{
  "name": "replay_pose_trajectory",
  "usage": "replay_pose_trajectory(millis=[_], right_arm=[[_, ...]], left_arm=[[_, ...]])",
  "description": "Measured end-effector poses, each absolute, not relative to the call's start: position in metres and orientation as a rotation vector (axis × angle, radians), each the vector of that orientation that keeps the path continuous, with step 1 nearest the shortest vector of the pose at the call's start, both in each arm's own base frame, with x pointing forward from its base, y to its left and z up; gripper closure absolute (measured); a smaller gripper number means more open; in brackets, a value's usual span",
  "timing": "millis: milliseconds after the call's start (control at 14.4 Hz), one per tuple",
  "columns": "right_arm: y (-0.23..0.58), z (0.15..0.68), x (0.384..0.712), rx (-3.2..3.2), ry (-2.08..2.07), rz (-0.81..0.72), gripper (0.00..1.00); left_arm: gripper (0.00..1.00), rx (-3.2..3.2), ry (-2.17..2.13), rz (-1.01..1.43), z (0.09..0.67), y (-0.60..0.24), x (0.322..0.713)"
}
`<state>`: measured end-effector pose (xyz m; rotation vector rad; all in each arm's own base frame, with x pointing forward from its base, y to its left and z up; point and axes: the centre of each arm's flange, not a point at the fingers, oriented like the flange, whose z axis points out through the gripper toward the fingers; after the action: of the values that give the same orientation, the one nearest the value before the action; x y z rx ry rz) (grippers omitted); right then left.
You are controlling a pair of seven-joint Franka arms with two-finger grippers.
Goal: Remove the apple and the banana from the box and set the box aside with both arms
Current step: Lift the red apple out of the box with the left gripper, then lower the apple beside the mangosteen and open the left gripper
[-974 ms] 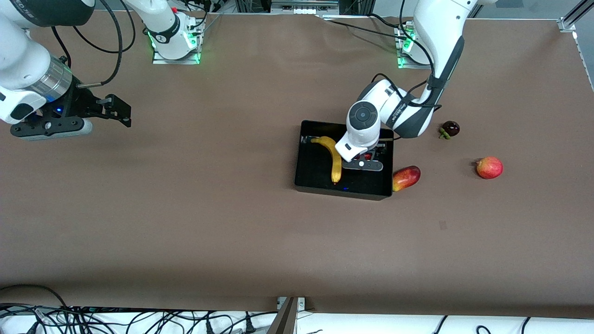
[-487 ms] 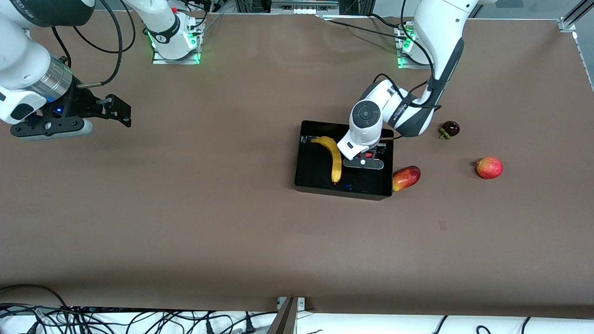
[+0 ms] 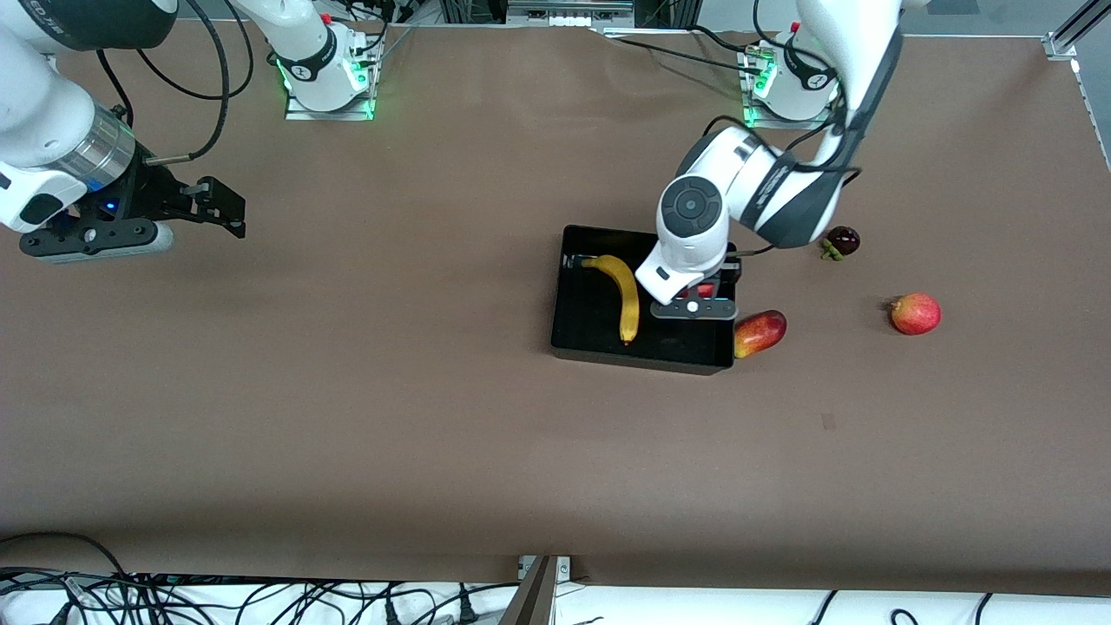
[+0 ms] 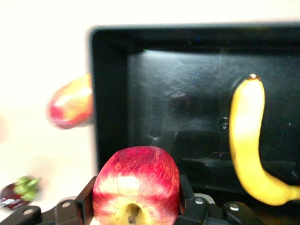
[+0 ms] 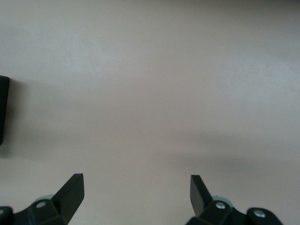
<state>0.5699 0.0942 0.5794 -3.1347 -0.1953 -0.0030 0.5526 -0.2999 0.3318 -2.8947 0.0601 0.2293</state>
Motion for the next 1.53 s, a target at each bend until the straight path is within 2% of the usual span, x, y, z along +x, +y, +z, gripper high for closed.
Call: replay_pose_trajectory(millis=[278, 557, 835, 1043, 1113, 1322, 1530], right_arm=[[0.094, 0.579, 0.57, -3.135, -0.195, -0.003, 0.0], [0.094, 0.579, 0.57, -3.135, -0.195, -0.003, 0.0], [0.094, 0.579, 0.57, -3.135, -0.195, -0.002, 0.0], [0.094, 0.579, 0.57, -3.135, -0.196, -0.002, 0.0], [0.095, 0.579, 0.57, -3.135, -0.196, -0.001, 0.0], [0.095, 0.579, 0.57, -3.135, -0.197, -0.001, 0.0], [0.095, 0.579, 0.57, -3.135, -0.197, -0.001, 0.0]], left_arm=[[0.3, -2.921, 0.193, 0.328, 0.347, -0.174, 0.609], [0.3, -2.982, 0.357, 0.335, 0.295, -0.056, 0.641], [0.3, -3.01, 0.466, 0.274, 0.228, -0.008, 0.636], [0.3, -3.0, 0.485, 0.237, 0.206, 0.004, 0.627], [0.26, -3.002, 0.485, 0.229, 0.204, 0.006, 0.626], [0.01, -3.005, 0.476, 0.223, 0.203, 0.012, 0.625], [0.0, -3.007, 0.487, 0.199, 0.226, -0.002, 0.63]])
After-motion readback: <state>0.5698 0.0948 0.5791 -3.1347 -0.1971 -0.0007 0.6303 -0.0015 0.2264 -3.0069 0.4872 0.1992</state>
